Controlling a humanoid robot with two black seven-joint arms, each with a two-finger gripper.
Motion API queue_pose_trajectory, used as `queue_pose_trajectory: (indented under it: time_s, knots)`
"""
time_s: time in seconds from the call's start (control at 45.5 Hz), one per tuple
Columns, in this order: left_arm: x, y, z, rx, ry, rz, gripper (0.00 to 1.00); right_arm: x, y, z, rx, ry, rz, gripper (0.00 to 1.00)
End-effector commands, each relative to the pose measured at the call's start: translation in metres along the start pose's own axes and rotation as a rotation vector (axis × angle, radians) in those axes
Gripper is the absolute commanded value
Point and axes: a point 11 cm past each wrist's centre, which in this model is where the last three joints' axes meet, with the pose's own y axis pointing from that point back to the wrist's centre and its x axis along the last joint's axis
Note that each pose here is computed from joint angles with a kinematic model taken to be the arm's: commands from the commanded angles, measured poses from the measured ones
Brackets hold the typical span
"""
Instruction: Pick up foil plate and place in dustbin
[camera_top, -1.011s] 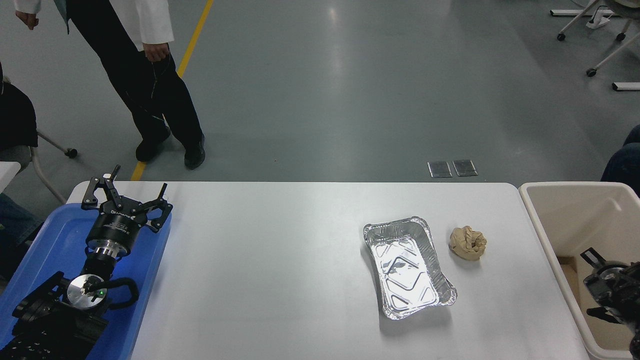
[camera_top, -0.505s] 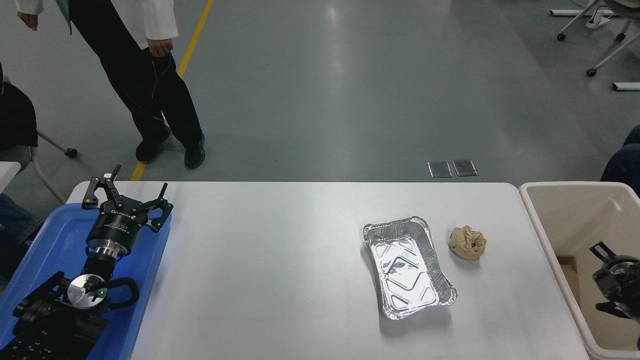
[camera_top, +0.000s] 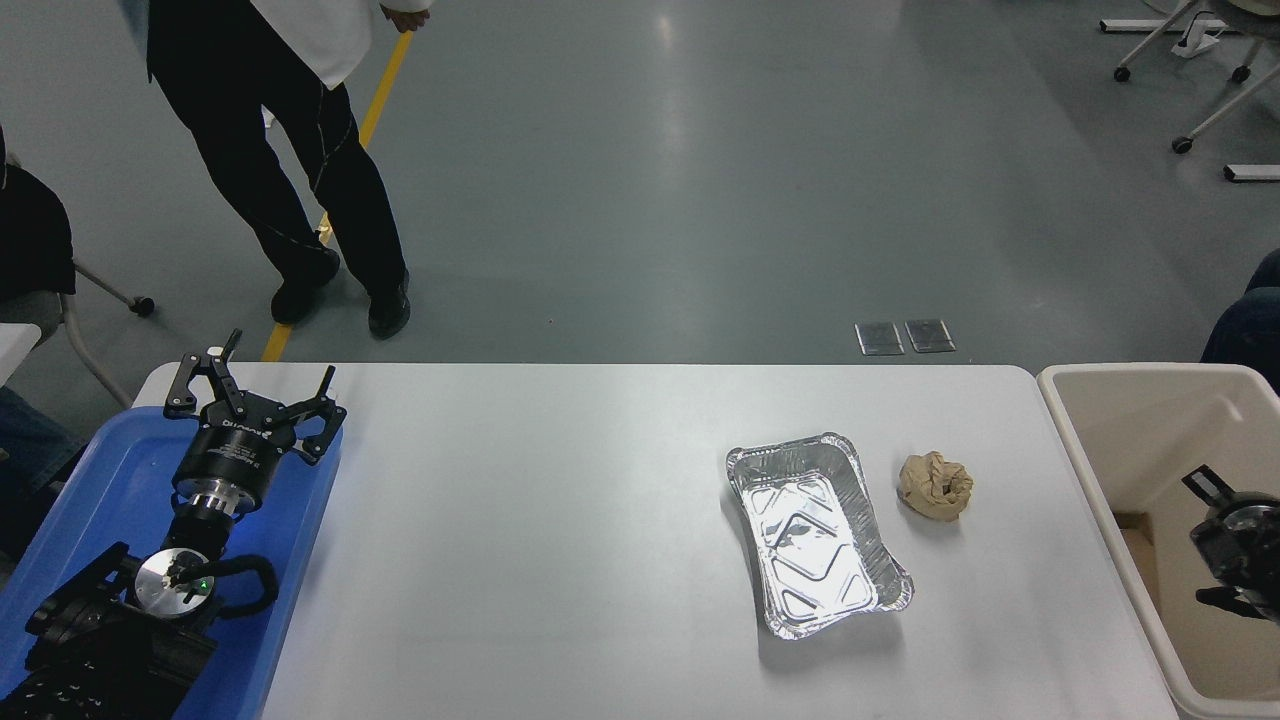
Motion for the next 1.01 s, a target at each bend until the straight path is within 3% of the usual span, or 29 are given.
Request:
queue_pose_trajectory:
  time_s: [0.0,0.022,0.088,0.11,0.198,0.264,0.396,0.418,0.637,0.989]
  knots:
    - [0.000,0.000,0.000,0.000,-0.002,-0.001,0.99,0.013,0.003,-0.017,0.030,-0.013,-0.030,0.00]
    - [0.000,0.000,0.000,0.000,-0.002,-0.001,0.99,0.018,0.004,-0.021,0.037,-0.020,-0.035,0.01]
    - [0.000,0.000,0.000,0.003,-0.003,-0.001,0.99,0.029,0.007,-0.020,0.032,-0.041,-0.064,0.38]
    - [-0.001,-0.001,0.000,0.005,-0.003,-0.003,0.99,0.032,0.008,-0.018,0.031,-0.039,-0.075,0.45]
    - [0.000,0.000,0.000,0.005,-0.003,-0.001,0.99,0.043,0.016,-0.021,0.046,-0.052,-0.119,0.52]
    - [-0.001,-0.001,0.000,0.006,-0.003,-0.003,0.99,0.051,0.022,-0.022,0.049,-0.032,-0.141,0.71]
    - [-0.001,-0.001,0.000,0.006,-0.003,-0.004,0.99,0.055,0.042,-0.025,0.056,0.059,-0.223,0.91]
    - [-0.001,-0.001,0.000,0.006,-0.003,-0.003,0.99,0.058,0.052,-0.030,0.063,0.093,-0.254,0.98]
    - [-0.001,-0.001,0.000,0.006,-0.003,-0.003,0.99,0.075,0.114,-0.065,0.107,0.256,-0.363,1.00]
    - [-0.001,-0.001,0.000,0.006,-0.004,-0.003,0.99,0.067,0.242,-0.126,0.242,0.504,-0.643,1.00]
